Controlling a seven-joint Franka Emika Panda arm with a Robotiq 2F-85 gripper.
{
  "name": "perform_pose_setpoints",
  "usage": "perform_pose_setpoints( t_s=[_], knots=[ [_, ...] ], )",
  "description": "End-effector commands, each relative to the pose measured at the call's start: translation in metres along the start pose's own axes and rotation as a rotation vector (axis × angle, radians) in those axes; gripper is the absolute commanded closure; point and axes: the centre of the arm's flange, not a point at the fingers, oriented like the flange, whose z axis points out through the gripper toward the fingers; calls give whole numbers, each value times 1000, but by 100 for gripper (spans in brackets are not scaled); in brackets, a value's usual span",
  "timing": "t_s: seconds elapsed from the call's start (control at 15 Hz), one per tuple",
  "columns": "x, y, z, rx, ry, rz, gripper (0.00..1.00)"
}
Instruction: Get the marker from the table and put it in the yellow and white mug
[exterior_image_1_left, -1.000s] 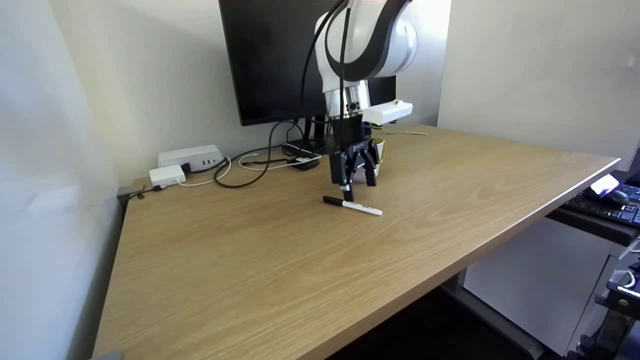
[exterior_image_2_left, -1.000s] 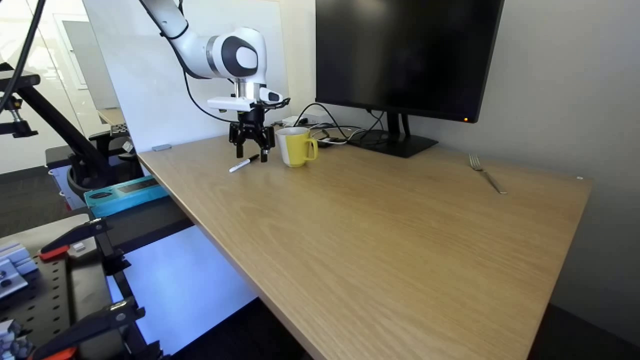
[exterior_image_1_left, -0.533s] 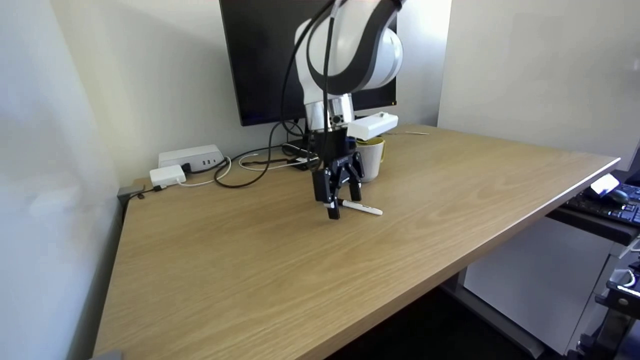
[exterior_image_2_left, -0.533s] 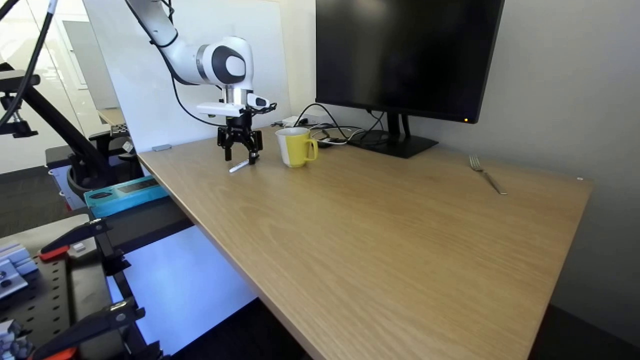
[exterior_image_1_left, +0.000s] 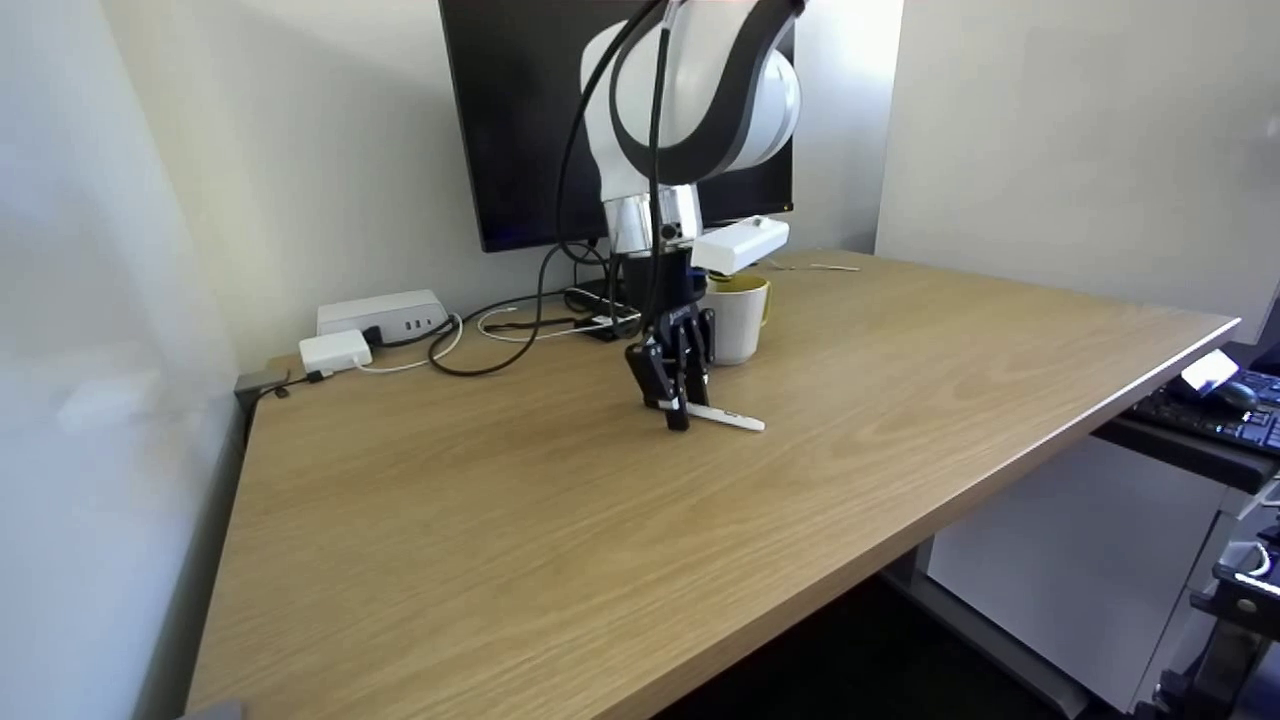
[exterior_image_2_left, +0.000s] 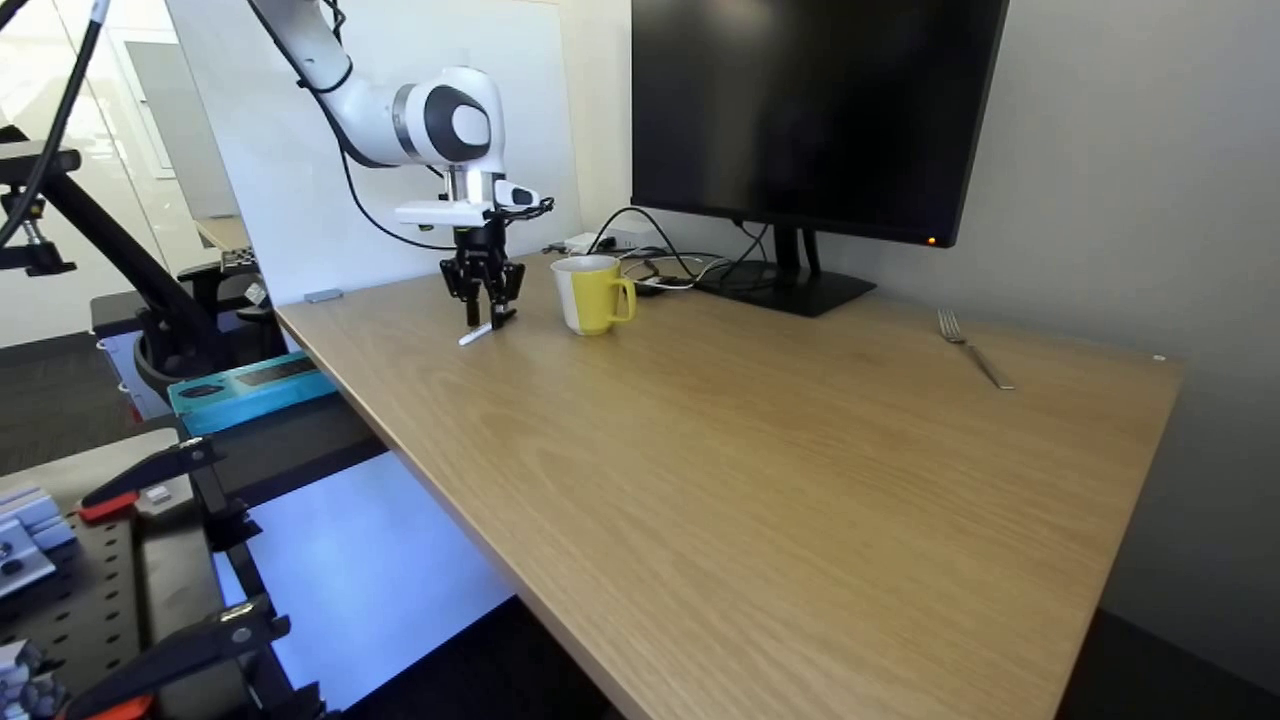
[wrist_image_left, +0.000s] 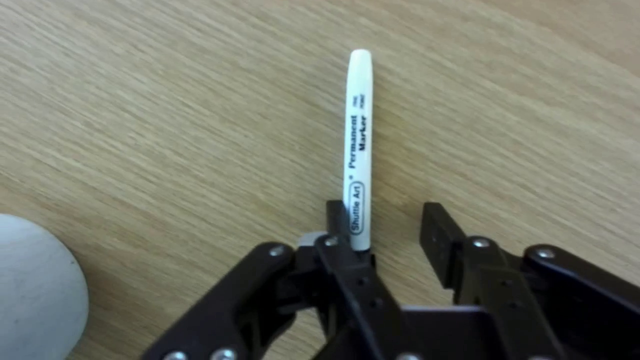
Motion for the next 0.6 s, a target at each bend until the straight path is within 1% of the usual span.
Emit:
perform_pose_setpoints(
  t_s=[0.0,0.07,0.13,0.2,0.27,0.33,0.53],
  knots=[
    [-2,2,0,-20,14,-23,87],
    [-2,4,-1,-22,17,-24,95],
    [-3,5,-2,-23,19,-23,99],
    [-4,7,-3,-23,23,-17,100],
    [-4,12,-6,-23,31,4,97],
    [-5,20,-9,-19,39,34,96],
    [-5,50,-23,-28,68,122,96]
  ],
)
